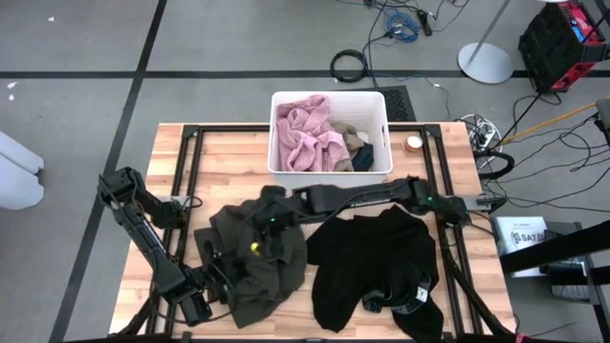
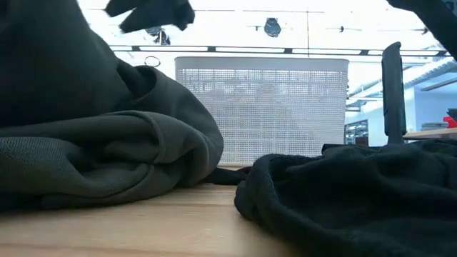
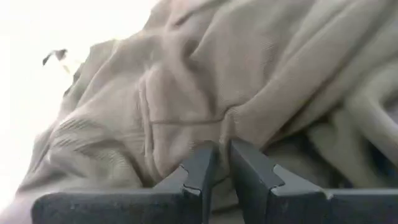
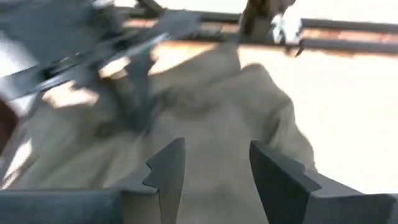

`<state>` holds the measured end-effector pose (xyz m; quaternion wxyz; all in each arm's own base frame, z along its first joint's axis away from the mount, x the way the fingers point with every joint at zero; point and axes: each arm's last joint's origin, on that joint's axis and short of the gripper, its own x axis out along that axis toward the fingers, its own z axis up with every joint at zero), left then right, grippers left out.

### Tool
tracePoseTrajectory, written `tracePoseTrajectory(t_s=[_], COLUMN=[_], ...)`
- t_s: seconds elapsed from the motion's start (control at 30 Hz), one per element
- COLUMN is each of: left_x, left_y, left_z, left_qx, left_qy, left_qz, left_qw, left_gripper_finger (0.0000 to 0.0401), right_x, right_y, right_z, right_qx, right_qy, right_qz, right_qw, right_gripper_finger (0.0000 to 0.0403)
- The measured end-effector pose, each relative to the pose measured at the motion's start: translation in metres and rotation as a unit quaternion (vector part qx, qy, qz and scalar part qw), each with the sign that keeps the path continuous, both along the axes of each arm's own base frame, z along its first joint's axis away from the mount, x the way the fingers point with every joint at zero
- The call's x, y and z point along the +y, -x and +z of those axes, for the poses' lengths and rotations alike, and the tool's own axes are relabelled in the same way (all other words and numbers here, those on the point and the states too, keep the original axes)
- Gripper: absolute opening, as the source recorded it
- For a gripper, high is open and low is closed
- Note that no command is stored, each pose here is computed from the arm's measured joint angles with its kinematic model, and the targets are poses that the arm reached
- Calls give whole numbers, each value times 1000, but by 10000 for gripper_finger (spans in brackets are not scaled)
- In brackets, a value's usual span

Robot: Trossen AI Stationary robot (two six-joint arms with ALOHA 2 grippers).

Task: Sort clothes
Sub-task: Fold the gray jacket

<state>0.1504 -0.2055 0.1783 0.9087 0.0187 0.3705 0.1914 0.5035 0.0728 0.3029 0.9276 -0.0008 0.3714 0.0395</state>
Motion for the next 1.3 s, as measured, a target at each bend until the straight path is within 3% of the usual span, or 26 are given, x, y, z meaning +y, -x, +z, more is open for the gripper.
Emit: tracePoseTrajectory(t_s=[0.17,0.23,0.3,0.5,0.77,0.97,1.1,1.23,1.3], left_x=[9,9,9,9,8,13,16,16,15], left_y=[11,12,13,15,26,33,34,32,29], left_z=[-2,-2,-2,-3,17,53,83,108,114], left_qx=[60,70,76,115,101,40,-69,-241,-275], left_qy=[4,5,6,21,23,46,67,83,98], left_qz=[43,43,44,48,79,72,54,42,48], left_qw=[997,997,996,992,992,996,994,966,955], left_gripper_finger=[65,65,65,65,65,65,65,65,65], right_x=[17,28,36,60,59,59,57,57,57], right_y=[23,23,18,-4,-5,-1,2,3,3], right_z=[-4,-13,-22,-43,-89,-120,-131,-133,-133], right_qx=[104,112,91,-62,-82,-122,-133,-131,-132], right_qy=[-23,-23,-20,-22,-50,-74,-78,-79,-75], right_qz=[38,47,50,56,33,28,25,23,27], right_qw=[994,992,994,996,995,989,988,988,988], right_gripper_finger=[167,167,167,167,167,167,167,167,167])
